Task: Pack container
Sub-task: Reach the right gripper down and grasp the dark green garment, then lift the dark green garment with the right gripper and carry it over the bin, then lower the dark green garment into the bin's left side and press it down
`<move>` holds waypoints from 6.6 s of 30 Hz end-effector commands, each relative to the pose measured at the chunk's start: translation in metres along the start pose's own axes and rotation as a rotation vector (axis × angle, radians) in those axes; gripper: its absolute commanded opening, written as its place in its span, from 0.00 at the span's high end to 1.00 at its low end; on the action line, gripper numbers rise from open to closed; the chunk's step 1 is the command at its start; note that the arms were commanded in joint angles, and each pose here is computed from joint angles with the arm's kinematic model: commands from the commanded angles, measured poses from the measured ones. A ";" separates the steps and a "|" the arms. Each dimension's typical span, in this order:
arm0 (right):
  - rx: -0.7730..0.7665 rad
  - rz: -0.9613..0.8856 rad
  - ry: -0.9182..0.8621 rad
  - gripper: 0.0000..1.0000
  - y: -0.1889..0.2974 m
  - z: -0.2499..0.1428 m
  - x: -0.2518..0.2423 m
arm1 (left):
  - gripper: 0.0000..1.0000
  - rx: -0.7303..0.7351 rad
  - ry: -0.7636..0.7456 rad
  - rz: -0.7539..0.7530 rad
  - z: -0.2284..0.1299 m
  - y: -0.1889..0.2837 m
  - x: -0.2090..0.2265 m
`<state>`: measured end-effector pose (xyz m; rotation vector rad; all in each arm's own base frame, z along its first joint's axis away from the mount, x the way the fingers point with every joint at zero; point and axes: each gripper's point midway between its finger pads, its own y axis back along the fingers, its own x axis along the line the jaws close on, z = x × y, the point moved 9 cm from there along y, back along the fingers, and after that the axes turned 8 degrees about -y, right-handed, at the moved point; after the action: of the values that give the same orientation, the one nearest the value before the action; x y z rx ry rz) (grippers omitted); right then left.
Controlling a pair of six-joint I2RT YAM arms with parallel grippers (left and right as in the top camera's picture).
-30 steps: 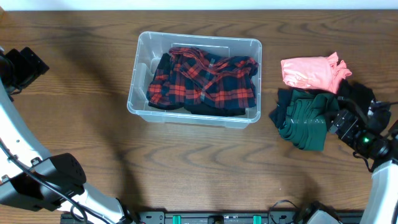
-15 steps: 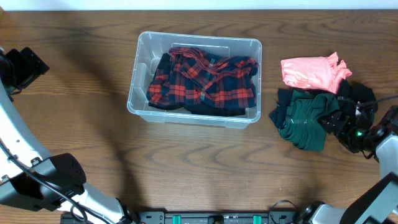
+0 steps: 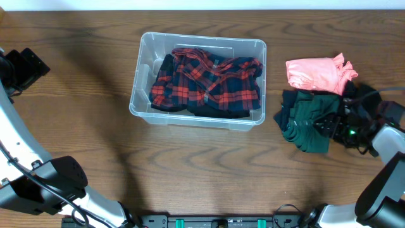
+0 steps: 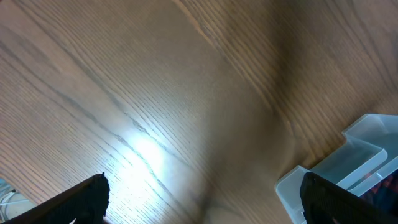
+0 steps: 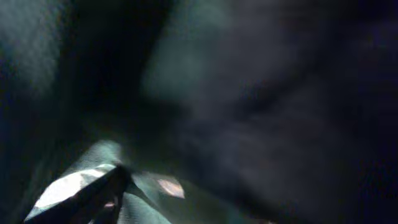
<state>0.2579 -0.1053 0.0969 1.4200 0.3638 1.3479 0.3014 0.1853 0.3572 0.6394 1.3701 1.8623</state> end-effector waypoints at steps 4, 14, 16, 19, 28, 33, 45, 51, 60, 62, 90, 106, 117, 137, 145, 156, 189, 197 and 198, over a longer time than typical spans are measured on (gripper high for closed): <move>0.047 -0.031 0.148 0.51 -0.016 -0.004 0.017 | 0.02 0.009 0.012 0.003 0.000 -0.002 0.001; 0.016 -0.037 0.091 0.98 -0.010 0.007 0.023 | 0.02 0.009 0.012 0.003 0.000 -0.002 0.001; 0.008 -0.037 0.081 0.99 -0.004 0.014 0.028 | 0.02 0.009 0.012 0.003 0.000 -0.002 0.001; -0.005 -0.032 0.082 0.99 0.010 0.027 0.037 | 0.02 0.009 0.012 0.003 0.000 -0.002 0.001; -0.085 0.041 0.125 0.99 0.087 0.069 0.096 | 0.02 0.009 0.012 0.003 0.000 -0.002 0.001; -0.140 0.158 0.156 0.99 0.122 0.081 0.136 | 0.02 0.009 0.012 0.003 0.000 -0.002 0.001; -0.214 0.507 0.263 0.99 0.142 0.080 0.246 | 0.02 0.009 0.012 0.003 0.000 -0.002 0.001; -0.233 0.655 0.332 0.99 0.135 0.067 0.314 | 0.02 0.009 0.012 0.003 0.000 -0.002 0.001; -0.282 0.687 0.382 0.99 0.117 0.026 0.384 | 0.02 0.009 0.012 0.003 0.000 -0.002 0.001; -0.287 0.676 0.394 0.99 0.109 0.016 0.395 | 0.02 0.009 0.012 0.003 0.000 -0.002 0.001; 0.019 0.729 0.306 0.99 -0.063 -0.065 0.464 | 0.02 0.009 0.012 0.003 0.000 -0.002 0.001; 0.058 0.662 0.269 0.99 -0.109 -0.055 0.443 | 0.02 0.009 0.012 0.003 0.000 -0.002 0.001; 0.046 0.607 0.313 0.99 -0.139 -0.053 0.429 | 0.02 0.009 0.012 0.003 0.000 -0.002 0.001; 0.033 0.590 0.338 0.36 -0.159 -0.035 0.410 | 0.02 0.009 0.012 0.003 0.000 -0.002 0.001; -0.035 0.595 0.409 0.18 -0.130 -0.017 0.411 | 0.02 0.009 0.012 0.003 0.000 -0.002 0.001; -0.195 0.457 0.611 0.01 -0.083 -0.015 0.415 | 0.02 0.009 0.012 0.003 0.000 -0.002 0.001; -0.447 0.352 1.071 0.01 -0.141 -0.058 0.445 | 0.02 0.009 0.012 0.003 0.000 -0.002 0.001; -0.365 0.335 1.066 0.01 -0.175 -0.067 0.430 | 0.02 0.009 0.012 0.003 0.000 -0.002 0.001; -0.356 0.330 1.065 0.01 -0.179 -0.068 0.428 | 0.02 0.009 0.012 0.003 0.000 -0.002 0.001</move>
<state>0.4072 0.3300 0.1729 0.3356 0.4998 2.2356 0.3014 0.1853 0.3572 0.6394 1.3701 1.8623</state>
